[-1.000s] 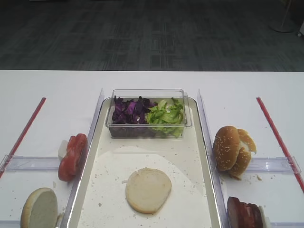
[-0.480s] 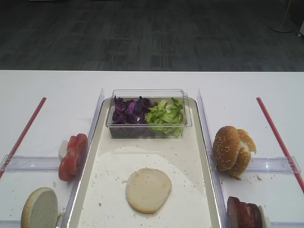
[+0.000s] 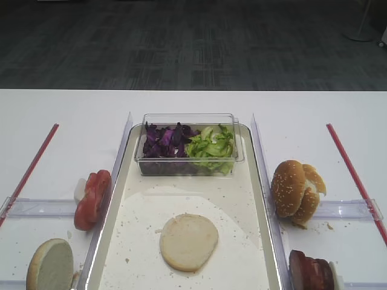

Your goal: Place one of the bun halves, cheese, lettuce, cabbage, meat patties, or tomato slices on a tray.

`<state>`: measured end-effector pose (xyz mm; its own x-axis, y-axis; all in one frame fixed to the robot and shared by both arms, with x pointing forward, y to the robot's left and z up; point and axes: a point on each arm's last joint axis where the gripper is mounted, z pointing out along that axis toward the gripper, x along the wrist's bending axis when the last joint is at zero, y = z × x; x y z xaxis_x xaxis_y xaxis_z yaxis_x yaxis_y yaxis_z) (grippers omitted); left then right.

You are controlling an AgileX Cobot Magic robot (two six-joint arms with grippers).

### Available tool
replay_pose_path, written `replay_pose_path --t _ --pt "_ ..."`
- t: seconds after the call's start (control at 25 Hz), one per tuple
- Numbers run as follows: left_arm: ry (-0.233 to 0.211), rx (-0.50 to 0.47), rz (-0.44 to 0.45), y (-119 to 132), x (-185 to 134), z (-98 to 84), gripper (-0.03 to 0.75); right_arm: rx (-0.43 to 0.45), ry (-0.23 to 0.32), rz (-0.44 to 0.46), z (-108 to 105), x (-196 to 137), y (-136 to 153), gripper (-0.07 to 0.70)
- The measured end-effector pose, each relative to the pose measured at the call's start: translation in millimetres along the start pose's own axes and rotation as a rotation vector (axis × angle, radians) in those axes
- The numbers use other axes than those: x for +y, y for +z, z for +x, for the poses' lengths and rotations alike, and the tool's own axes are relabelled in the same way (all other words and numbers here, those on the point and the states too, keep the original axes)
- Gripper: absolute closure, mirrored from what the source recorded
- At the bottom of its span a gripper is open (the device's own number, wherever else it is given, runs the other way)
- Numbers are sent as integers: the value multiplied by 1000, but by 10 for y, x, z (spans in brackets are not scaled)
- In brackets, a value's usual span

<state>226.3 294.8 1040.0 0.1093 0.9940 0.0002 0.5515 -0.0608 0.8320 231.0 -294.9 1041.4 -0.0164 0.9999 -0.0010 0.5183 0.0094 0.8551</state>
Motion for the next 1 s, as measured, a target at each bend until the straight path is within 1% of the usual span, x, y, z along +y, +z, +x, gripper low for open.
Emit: replay_pose_path --t 0.36,0.48,0.6,1.0 --pt "-2 4 0 0 0 3 307 0 0 0 0 0 0 -45" --pt "-23 27 2 -1 -2 24 307 0 0 0 0 0 0 -45" --pt "-59 54 2 -2 -3 49 307 0 0 0 0 0 0 -45" --pt "-67 67 2 -3 -4 60 307 0 0 0 0 0 0 -45"
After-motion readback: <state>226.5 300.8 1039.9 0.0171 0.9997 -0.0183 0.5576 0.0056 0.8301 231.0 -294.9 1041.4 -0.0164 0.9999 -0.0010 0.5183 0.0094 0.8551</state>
